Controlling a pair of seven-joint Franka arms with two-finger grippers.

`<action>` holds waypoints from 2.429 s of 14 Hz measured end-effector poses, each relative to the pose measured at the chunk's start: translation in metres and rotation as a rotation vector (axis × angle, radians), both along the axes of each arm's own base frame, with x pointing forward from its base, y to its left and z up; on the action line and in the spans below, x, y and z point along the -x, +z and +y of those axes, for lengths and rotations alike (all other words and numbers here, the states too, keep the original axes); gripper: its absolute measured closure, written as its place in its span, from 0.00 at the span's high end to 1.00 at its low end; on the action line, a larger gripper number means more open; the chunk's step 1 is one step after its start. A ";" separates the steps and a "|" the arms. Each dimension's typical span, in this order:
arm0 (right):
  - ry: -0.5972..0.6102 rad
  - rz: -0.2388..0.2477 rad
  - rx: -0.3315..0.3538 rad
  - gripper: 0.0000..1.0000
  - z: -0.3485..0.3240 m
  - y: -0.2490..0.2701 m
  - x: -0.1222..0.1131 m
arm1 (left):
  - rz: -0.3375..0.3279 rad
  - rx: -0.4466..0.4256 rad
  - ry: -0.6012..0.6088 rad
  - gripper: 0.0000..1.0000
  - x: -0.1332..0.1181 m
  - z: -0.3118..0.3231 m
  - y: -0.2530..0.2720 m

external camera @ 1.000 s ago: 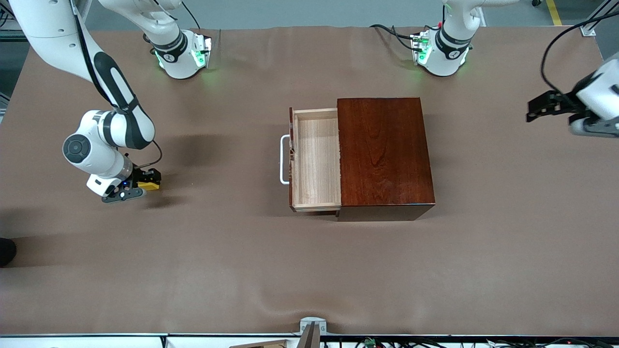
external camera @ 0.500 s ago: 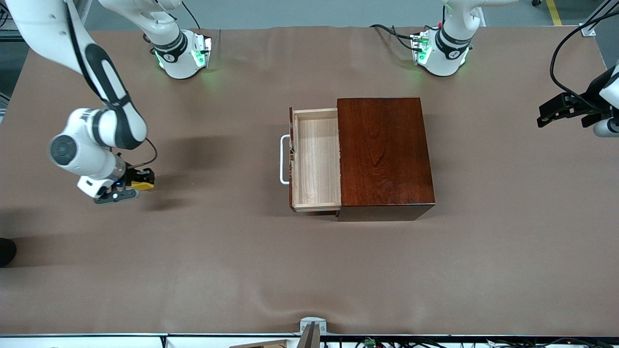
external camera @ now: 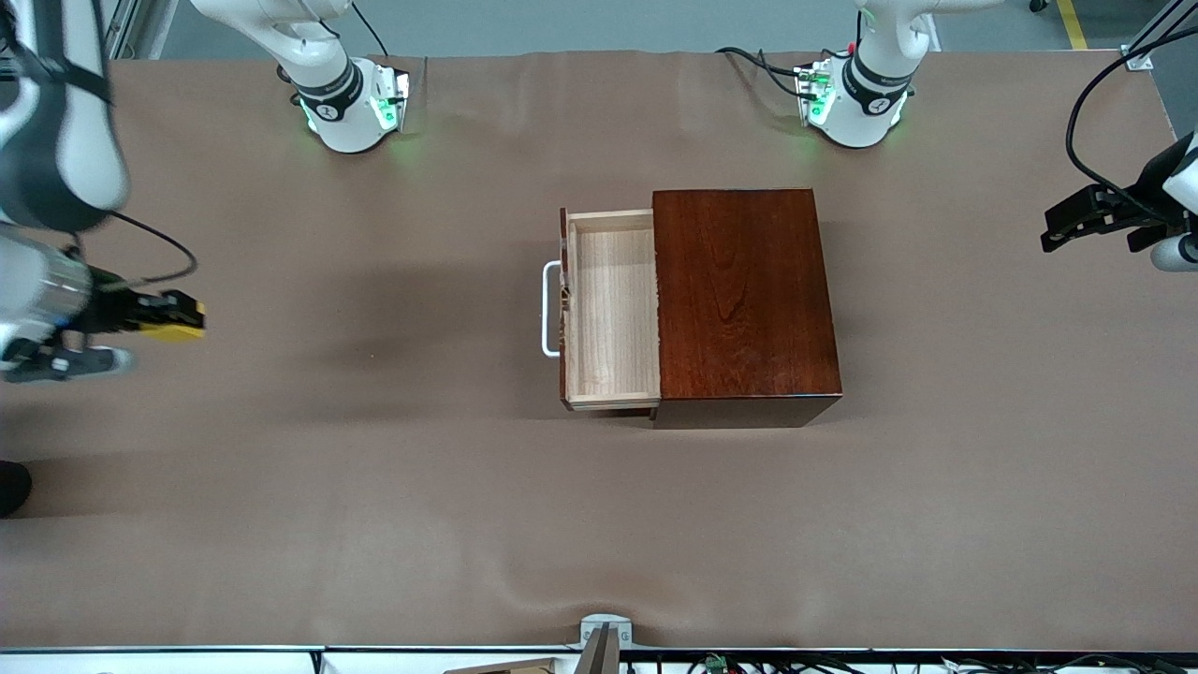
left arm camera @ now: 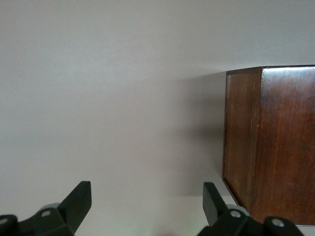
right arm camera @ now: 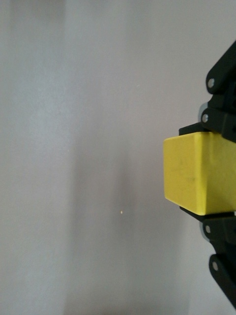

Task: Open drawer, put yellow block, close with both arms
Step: 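Carry the yellow cube with the right gripper over the open drawer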

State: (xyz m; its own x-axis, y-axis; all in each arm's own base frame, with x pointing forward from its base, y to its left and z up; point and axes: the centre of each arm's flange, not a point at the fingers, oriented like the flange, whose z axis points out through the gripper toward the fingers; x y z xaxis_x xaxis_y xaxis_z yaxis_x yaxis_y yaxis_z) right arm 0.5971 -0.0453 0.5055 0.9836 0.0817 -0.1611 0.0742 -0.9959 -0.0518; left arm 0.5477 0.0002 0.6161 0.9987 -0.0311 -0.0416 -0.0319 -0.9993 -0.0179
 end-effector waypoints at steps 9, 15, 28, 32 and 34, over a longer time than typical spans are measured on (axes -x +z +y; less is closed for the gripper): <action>-0.187 -0.047 -0.006 0.56 0.236 0.033 -0.002 | 0.013 0.000 -0.003 1.00 -0.004 -0.002 -0.007; -0.311 -0.108 -0.003 0.56 0.445 -0.019 0.026 | 0.016 0.000 -0.003 1.00 -0.005 -0.001 -0.009; -0.318 -0.175 -0.046 0.56 0.552 -0.141 0.027 | 0.013 -0.005 0.078 1.00 -0.013 -0.011 -0.020; -0.313 -0.175 -0.041 0.56 0.558 -0.169 0.027 | 0.014 -0.011 0.180 1.00 -0.015 -0.032 -0.024; -0.310 -0.169 -0.034 0.56 0.560 -0.177 0.029 | 0.012 -0.014 0.250 1.00 -0.016 -0.045 -0.027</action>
State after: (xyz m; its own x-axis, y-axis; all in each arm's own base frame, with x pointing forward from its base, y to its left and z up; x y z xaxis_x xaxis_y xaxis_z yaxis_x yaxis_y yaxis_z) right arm 0.5685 0.5151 0.3287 0.9750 -0.2223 0.0042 -0.2208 -0.9703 -0.0986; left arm 0.5640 -0.0453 0.5893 0.9748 0.2171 -0.0523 0.2155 -0.9759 -0.0334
